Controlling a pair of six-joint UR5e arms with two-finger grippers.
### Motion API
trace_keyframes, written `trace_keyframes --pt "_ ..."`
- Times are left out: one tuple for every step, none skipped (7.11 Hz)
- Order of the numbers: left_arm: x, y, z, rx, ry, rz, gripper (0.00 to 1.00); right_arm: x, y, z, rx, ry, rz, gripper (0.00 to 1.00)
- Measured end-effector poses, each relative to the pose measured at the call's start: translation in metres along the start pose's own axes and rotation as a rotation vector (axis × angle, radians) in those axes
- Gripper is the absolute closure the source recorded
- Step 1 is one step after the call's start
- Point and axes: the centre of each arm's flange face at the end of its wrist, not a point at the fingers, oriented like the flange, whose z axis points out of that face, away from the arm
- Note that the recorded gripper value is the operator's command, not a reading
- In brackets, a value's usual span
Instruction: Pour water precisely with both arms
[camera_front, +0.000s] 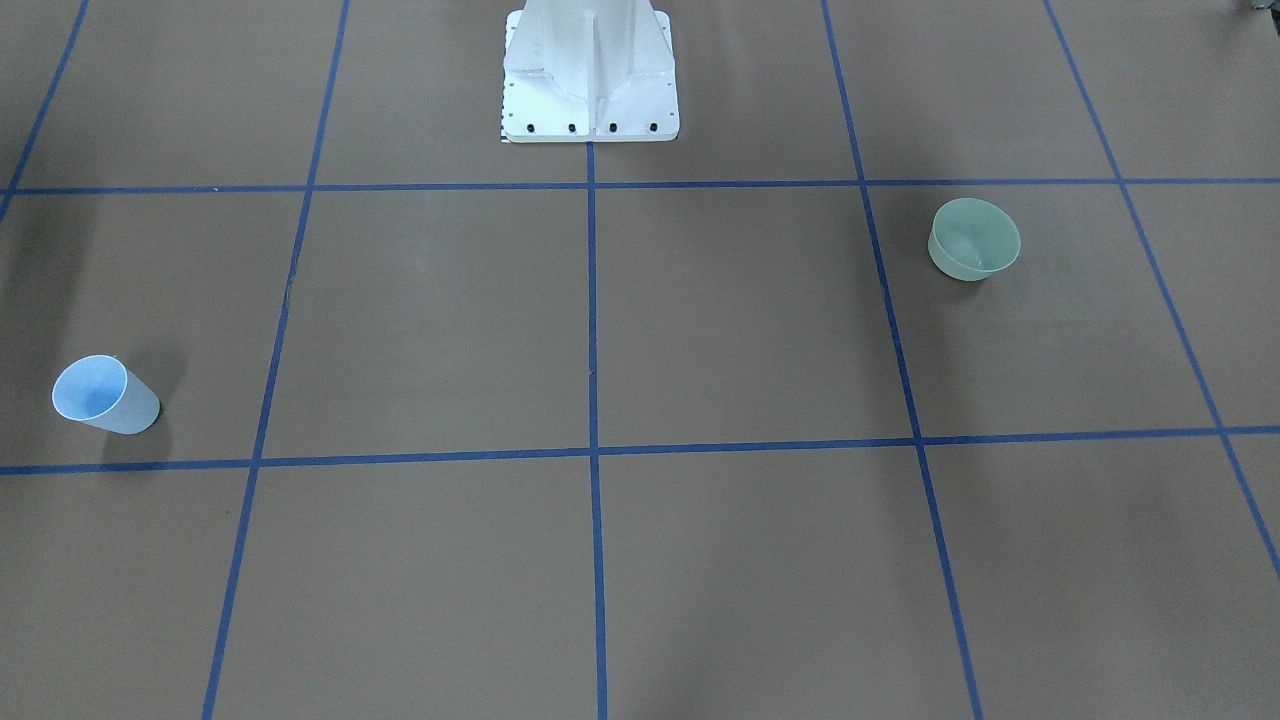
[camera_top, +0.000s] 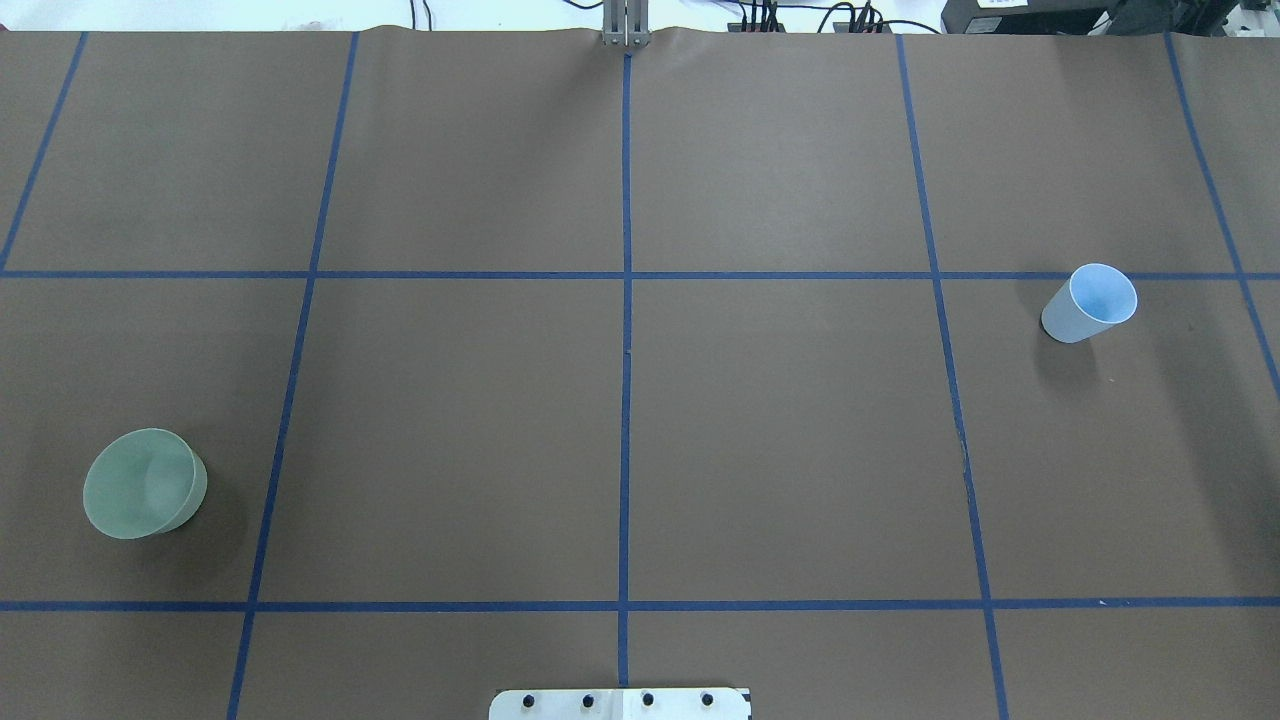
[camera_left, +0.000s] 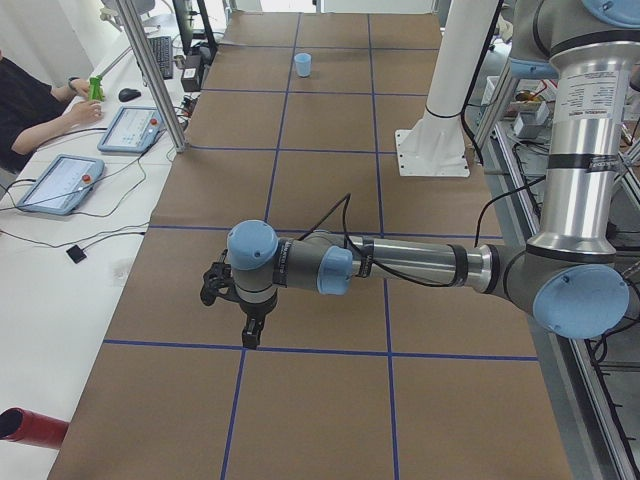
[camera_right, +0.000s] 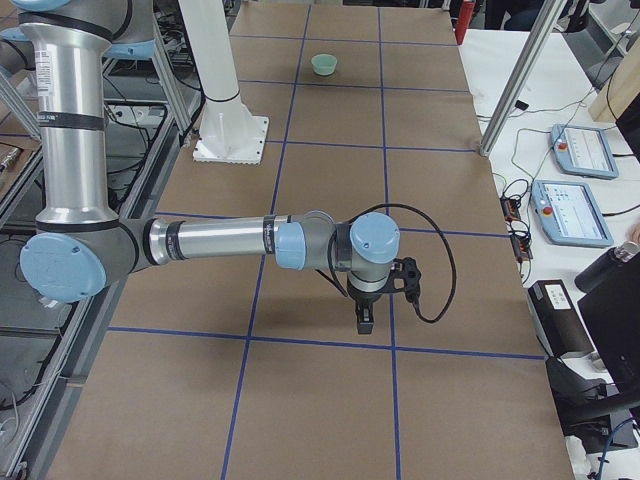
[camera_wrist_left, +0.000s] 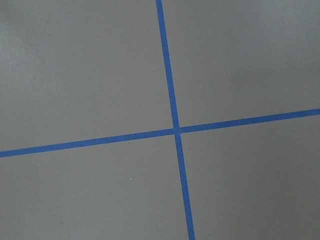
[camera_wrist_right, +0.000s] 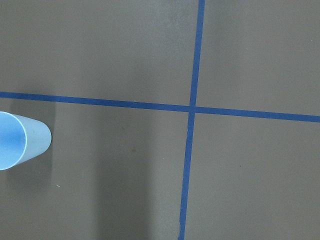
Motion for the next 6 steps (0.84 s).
trace_keyframes --pt "0.0002 -0.0001 0.0002 0.000 0.000 0.000 0.00 0.0042 0.0042 0.0033 -0.006 -0.002 0.008 0.00" --pt "0.0003 -0.0004 0.0005 -0.001 0.000 0.000 0.00 0.0079 0.0069 0.0067 -0.013 -0.003 0.015 0.00" --pt "0.0003 -0.0006 0.0006 -0.002 0.000 0.001 0.00 0.0110 0.0086 0.0094 -0.019 -0.003 0.020 0.00" --pt "0.0003 -0.0006 0.0006 -0.002 0.000 0.001 0.00 0.0125 0.0096 0.0110 -0.022 -0.002 0.021 0.00" --pt "0.0003 -0.0006 0.0006 -0.002 0.000 0.001 0.00 0.0132 0.0099 0.0117 -0.023 -0.002 0.021 0.00" --pt "0.0001 -0.0006 0.0008 -0.002 0.000 0.000 0.00 0.0134 0.0099 0.0118 -0.023 -0.002 0.020 0.00"
